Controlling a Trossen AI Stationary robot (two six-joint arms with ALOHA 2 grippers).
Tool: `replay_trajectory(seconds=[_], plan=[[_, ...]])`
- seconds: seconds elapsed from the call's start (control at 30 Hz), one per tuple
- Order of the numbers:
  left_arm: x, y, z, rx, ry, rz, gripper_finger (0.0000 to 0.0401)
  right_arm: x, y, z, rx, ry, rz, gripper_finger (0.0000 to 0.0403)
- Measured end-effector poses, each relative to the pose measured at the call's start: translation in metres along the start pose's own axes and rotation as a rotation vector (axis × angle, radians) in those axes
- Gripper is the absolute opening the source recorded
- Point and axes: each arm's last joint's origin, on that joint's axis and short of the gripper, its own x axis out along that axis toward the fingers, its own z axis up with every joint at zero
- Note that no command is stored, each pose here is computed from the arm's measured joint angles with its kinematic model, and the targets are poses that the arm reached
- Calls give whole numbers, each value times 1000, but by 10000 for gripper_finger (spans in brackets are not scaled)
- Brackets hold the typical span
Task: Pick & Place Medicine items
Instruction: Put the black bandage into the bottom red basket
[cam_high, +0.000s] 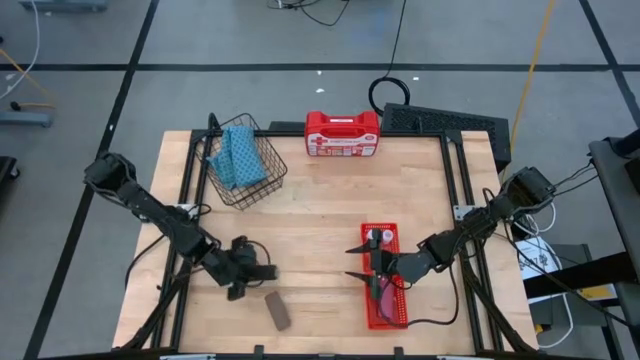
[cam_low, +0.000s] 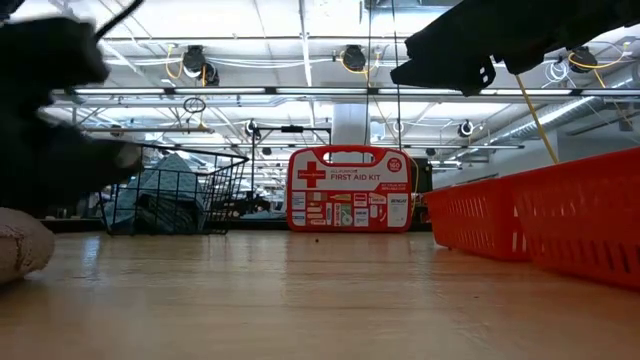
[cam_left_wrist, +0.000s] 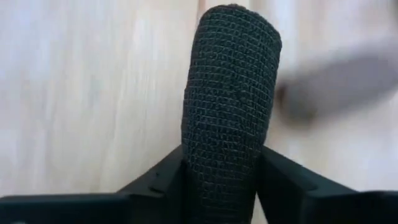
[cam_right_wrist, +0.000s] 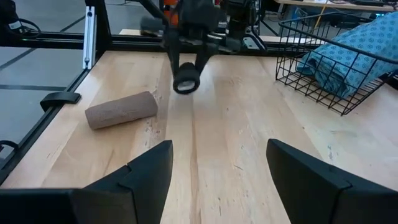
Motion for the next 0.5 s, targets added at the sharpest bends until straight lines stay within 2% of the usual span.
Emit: replay_trajectory(seconds=[0.1,0.2,0.33,0.43,0.5], plan=[[-1,-5,21,28,-217,-39,132,0,-1,1,4,-4,-3,247],[-6,-8,46,86,-466,-37,127,2,-3,2,14,-17,-8,247],[-19,-6,76,188,-768,33,147,3,-5,8,47,-63,-12,247],[-27,2,93,254,-905,112,164,4,-6,14,81,-115,-11,247],[-32,8,103,255,-965,141,173,4,-8,17,103,-147,-13,247]])
